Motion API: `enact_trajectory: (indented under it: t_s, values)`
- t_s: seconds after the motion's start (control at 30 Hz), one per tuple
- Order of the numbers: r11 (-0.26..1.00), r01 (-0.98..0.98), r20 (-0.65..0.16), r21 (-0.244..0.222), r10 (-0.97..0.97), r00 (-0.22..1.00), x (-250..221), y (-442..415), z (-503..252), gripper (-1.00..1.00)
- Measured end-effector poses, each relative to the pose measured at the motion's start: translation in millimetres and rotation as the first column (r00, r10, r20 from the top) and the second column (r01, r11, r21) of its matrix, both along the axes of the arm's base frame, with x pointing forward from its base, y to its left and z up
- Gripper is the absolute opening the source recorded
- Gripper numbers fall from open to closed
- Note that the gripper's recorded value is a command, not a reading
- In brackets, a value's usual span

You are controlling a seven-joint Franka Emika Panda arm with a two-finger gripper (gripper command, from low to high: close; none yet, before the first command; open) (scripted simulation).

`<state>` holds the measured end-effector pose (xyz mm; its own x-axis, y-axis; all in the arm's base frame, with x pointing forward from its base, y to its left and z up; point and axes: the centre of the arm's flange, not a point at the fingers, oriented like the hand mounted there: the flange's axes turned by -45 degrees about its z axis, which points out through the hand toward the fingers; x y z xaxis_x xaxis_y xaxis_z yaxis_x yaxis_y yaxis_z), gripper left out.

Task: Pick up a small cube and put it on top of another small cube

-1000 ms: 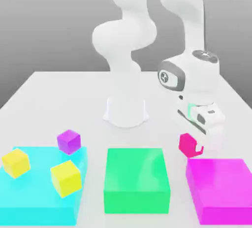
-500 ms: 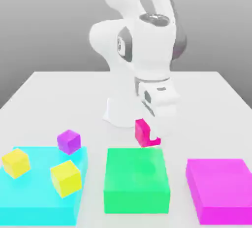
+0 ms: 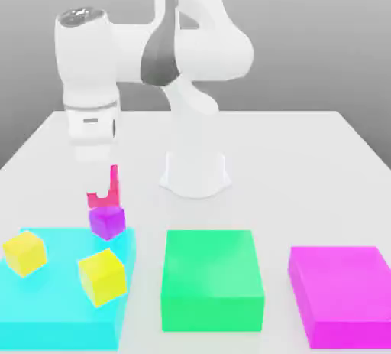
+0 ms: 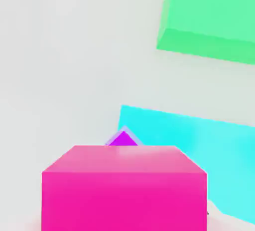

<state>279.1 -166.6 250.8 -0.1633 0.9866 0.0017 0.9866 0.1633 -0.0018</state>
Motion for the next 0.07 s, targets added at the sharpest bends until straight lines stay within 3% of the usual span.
enact_trajectory:
  t_s: [0.07]
  values:
    - [1.000,0.000,0.000,0.000,0.000,1.000,0.0,0.0,0.0,1.00]
